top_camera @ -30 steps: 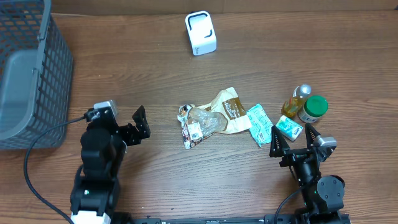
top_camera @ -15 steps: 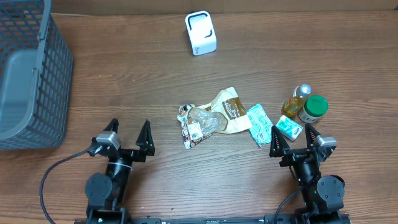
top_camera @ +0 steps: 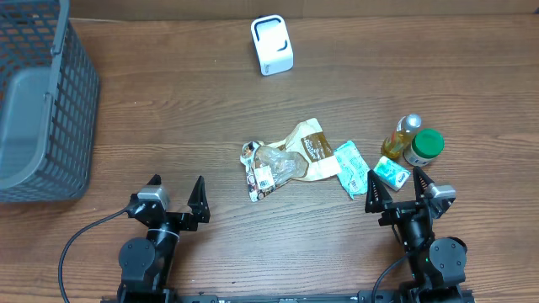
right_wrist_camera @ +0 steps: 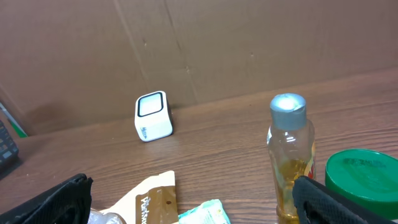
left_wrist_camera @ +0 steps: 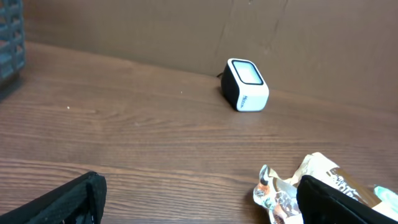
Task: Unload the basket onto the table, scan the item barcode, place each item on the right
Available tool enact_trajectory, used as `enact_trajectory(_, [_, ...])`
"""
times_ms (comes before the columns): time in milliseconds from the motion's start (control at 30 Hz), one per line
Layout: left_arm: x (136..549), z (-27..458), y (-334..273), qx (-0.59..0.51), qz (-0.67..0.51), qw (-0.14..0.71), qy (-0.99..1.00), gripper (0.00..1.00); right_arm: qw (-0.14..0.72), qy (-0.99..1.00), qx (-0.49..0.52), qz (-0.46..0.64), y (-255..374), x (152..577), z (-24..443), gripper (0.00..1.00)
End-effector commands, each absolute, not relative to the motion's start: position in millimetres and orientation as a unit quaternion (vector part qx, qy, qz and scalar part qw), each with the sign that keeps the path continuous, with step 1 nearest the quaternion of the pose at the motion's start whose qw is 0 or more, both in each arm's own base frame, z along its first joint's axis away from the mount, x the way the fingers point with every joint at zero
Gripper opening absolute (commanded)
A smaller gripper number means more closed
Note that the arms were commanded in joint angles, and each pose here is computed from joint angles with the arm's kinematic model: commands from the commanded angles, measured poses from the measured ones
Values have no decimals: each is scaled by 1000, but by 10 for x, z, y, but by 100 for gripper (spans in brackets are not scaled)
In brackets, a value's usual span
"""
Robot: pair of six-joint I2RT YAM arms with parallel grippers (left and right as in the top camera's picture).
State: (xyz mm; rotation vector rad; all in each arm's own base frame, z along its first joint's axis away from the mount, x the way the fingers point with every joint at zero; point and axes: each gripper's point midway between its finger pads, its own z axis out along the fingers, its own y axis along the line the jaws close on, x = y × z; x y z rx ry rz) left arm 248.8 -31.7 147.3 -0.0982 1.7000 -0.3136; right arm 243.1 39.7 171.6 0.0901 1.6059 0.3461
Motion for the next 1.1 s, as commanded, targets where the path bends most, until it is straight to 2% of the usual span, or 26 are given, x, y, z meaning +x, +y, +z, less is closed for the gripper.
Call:
enact_trajectory(0, [2452,1513,-308,-2,-100,664,741,100,682,715,38,152,392,2434,1694,100])
enact_trajectory(200, [2441,1567,-308,41,-61,678,731,100,682,715,38,152,392,2434,1694,100])
enact_trajectory(1067, [2441,1570,-312,42,-62,678,731,99,682,715,38,152,392,2434,1694,100])
